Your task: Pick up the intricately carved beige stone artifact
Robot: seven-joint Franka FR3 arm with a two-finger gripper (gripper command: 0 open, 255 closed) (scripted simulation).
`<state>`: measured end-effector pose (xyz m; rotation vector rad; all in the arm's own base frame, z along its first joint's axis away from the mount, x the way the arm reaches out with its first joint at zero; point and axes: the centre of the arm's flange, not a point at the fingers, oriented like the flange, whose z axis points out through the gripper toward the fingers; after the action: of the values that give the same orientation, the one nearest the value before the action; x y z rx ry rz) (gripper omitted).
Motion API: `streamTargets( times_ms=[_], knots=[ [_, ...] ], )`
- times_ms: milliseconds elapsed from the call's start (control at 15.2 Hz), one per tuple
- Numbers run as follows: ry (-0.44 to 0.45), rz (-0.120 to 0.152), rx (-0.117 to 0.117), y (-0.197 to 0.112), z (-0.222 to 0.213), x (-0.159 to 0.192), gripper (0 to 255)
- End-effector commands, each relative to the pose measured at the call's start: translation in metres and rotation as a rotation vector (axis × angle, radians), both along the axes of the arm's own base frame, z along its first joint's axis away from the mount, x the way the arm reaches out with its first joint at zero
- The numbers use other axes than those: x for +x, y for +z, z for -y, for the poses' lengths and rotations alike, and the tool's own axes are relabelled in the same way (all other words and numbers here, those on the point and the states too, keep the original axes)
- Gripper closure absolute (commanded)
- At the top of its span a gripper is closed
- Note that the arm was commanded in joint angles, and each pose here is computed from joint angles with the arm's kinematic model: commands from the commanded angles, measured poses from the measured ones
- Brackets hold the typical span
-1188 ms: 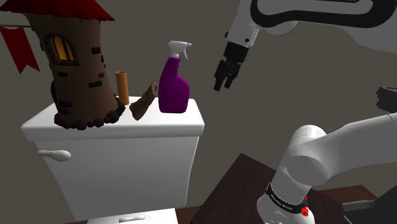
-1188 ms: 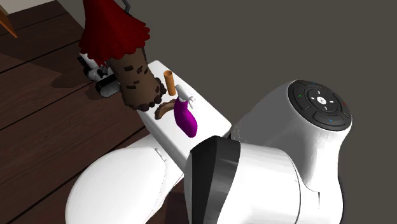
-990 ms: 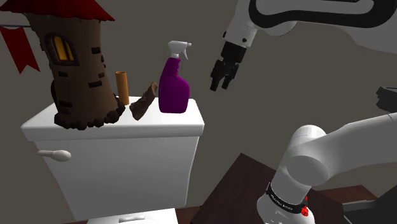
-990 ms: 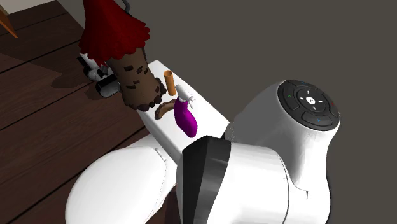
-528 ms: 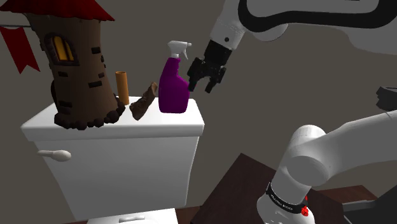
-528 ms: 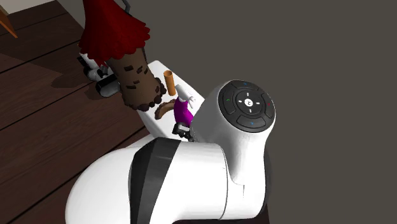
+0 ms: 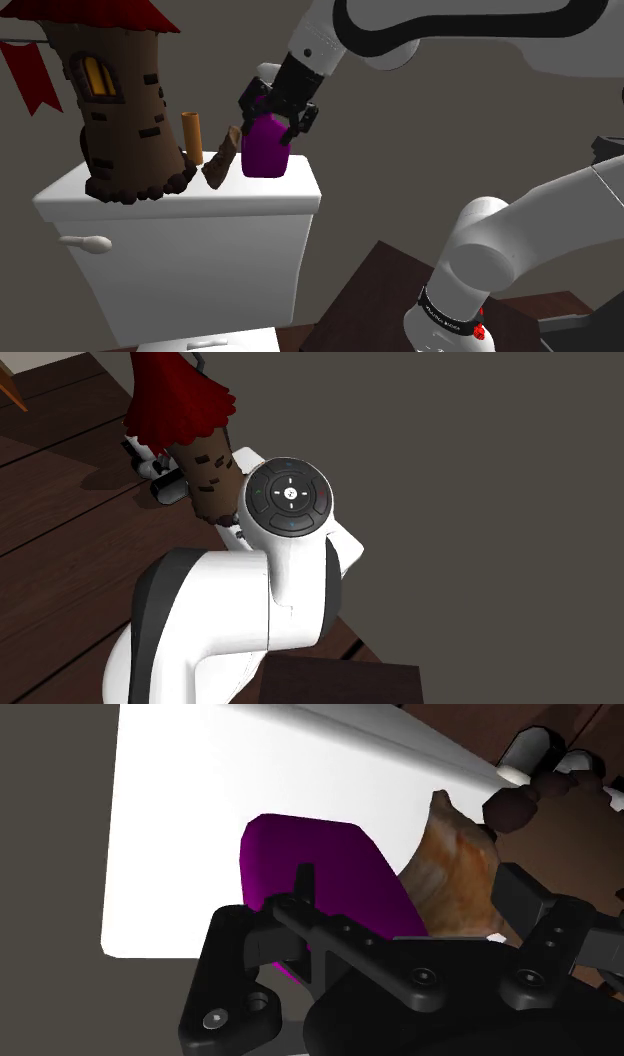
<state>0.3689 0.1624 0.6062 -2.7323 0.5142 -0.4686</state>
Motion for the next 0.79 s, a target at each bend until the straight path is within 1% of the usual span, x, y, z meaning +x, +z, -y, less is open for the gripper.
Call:
streamTargets(
  times_ms=[0, 132, 198, 726],
  knots=[
    [-0.053, 0.022, 0.032, 0.002, -0.019, 0.009, 0],
    [-0.101, 0.043, 0.061, 0.007, -0.037, 0.022, 0],
    [-0.119, 0.050, 0.071, 0.008, -0.043, 0.026, 0],
    [-0.119, 0.050, 0.071, -0.032, -0.043, 0.026, 0]
  ],
)
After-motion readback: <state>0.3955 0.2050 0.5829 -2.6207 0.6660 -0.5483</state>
